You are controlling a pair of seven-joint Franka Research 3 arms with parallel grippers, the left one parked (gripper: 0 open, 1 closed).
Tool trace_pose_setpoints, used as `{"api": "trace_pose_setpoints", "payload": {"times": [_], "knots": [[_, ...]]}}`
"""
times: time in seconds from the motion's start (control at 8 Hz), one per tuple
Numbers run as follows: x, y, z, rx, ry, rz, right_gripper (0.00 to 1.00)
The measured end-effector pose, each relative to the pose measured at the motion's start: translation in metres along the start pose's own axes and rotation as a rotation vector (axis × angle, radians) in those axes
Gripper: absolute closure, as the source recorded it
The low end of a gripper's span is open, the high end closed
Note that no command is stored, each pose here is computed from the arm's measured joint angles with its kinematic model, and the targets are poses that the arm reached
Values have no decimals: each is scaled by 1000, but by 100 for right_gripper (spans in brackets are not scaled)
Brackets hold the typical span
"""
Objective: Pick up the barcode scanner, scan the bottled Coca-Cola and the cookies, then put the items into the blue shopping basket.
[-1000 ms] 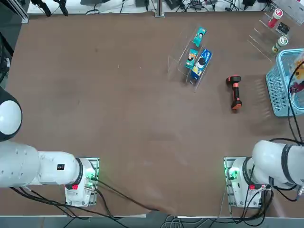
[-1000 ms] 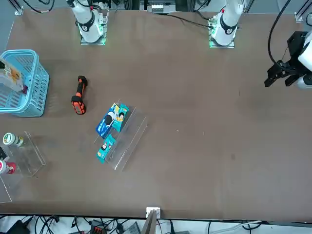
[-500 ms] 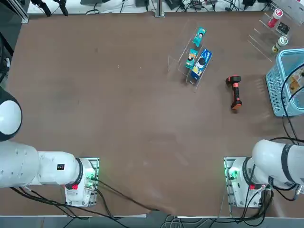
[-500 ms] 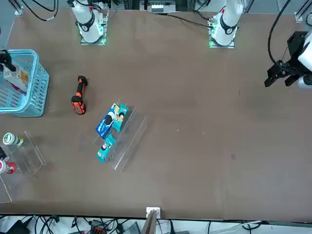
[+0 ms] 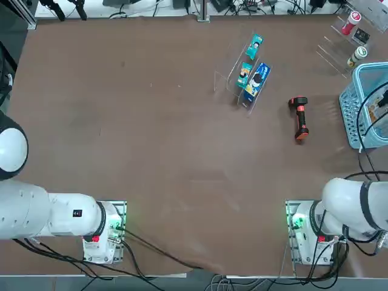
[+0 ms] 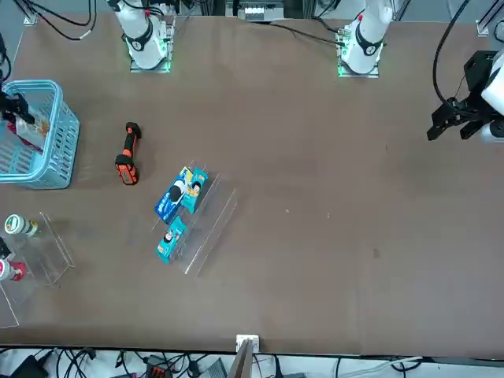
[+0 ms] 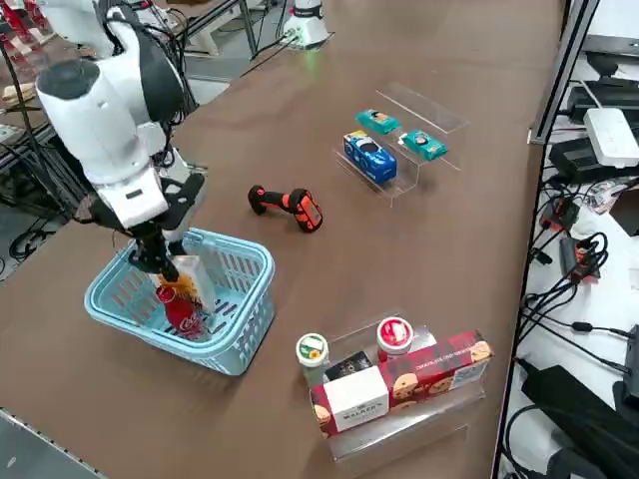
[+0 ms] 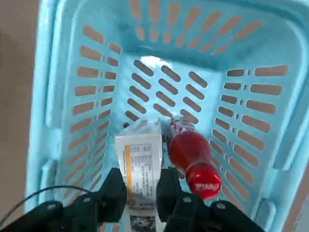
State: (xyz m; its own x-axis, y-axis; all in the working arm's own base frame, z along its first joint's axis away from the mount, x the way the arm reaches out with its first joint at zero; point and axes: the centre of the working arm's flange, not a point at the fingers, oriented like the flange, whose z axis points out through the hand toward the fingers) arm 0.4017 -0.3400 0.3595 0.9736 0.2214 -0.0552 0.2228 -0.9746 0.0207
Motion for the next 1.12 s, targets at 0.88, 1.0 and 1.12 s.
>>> {"api": "trace_pose_setpoints", "payload": {"times": [0.88, 1.0, 1.12], "knots": [[3, -8, -5, 26, 15, 4, 1], [14, -16, -31, 39, 16, -19, 0], [29, -29, -68, 52, 15, -39, 0]]}}
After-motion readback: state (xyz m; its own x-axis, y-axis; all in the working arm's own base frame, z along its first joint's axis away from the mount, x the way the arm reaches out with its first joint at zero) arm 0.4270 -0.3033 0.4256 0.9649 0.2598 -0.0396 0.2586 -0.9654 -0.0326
